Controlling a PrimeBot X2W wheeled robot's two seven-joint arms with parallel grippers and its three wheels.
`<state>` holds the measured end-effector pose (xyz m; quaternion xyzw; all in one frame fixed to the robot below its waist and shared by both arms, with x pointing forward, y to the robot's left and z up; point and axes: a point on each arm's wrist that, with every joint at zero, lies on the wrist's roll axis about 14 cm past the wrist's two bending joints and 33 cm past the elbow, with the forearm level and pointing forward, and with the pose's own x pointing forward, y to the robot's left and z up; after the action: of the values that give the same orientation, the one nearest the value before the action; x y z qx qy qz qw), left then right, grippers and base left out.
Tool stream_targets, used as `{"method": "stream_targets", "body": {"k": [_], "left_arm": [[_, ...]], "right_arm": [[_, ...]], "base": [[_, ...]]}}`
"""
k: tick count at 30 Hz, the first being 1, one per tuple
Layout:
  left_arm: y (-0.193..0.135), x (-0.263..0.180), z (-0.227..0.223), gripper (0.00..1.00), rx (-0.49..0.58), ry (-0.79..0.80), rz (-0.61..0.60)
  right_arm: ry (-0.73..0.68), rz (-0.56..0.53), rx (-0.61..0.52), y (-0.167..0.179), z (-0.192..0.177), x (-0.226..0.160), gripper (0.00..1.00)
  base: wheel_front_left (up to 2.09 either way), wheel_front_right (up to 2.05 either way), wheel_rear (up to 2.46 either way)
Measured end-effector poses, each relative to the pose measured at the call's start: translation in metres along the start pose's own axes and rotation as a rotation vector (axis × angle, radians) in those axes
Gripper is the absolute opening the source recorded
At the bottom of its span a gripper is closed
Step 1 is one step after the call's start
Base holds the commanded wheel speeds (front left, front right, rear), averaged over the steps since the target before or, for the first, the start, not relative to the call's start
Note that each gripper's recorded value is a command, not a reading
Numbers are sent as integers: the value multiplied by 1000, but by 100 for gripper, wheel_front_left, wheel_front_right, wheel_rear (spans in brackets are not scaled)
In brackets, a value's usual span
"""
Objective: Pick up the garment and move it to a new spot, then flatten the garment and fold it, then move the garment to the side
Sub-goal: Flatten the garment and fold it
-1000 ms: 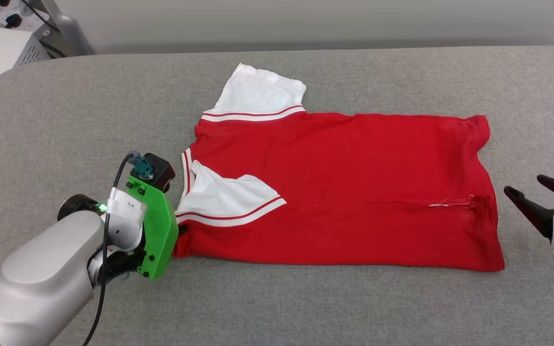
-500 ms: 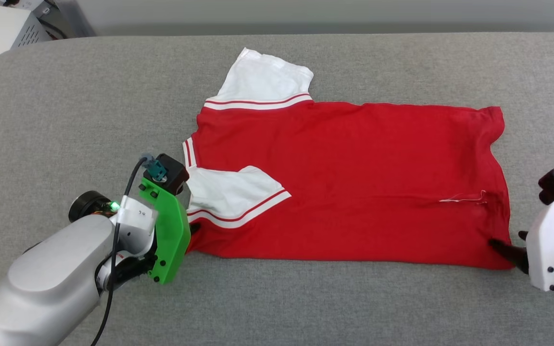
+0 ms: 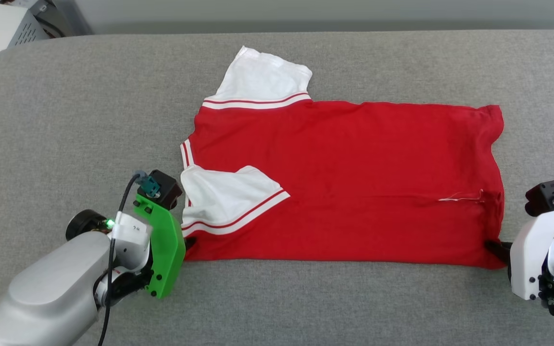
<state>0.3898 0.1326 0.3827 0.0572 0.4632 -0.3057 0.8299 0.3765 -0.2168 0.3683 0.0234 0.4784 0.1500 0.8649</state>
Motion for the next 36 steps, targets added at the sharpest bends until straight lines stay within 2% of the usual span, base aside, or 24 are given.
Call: {"method": "stream_targets", "body": {"k": [9,11,13,15,23,24,25,26,27,29,30,33,36], "left_arm": [[-6,-25,2,0,-17,-68,10],[-12,-46,-4,0,7,-88,25],[-15,-50,-8,0,10,-87,28],[-23,-51,-18,0,-9,-78,18],[-19,-28,-47,0,-82,4,15],[-18,-26,-49,0,-86,9,16],[-18,-24,-49,0,-89,8,19],[-17,-23,-49,31,-90,6,21],[-16,-23,-48,100,-88,-2,25],[-12,-25,-44,100,-89,-29,40],[-3,-33,-31,100,-91,-90,69],[9,-45,-15,100,-83,-151,105],[20,-60,21,100,-49,-258,141]], "right_arm": [[-133,9,-42,4,17,-31,0],[-207,11,-63,7,26,-56,0],[-220,12,-64,9,25,-61,0],[-195,11,-48,7,14,-63,0],[-82,13,66,4,-23,-44,0],[-79,16,75,5,-25,-43,10],[-80,17,83,6,-27,-41,31],[-79,18,86,7,-29,-41,61],[-95,19,89,8,-27,-41,100],[-136,16,87,8,-21,-43,100],[-228,7,73,7,-5,-51,100],[-358,-12,50,4,18,-64,100],[-516,-41,36,-1,45,-80,100]], "base": [[0,0,0],[0,0,0],[0,0,0],[0,0,0],[0,0,0],[0,0,0],[0,0,0],[0,0,0],[0,0,0],[0,0,0],[0,0,0],[0,0,0],[0,0,0]]}}
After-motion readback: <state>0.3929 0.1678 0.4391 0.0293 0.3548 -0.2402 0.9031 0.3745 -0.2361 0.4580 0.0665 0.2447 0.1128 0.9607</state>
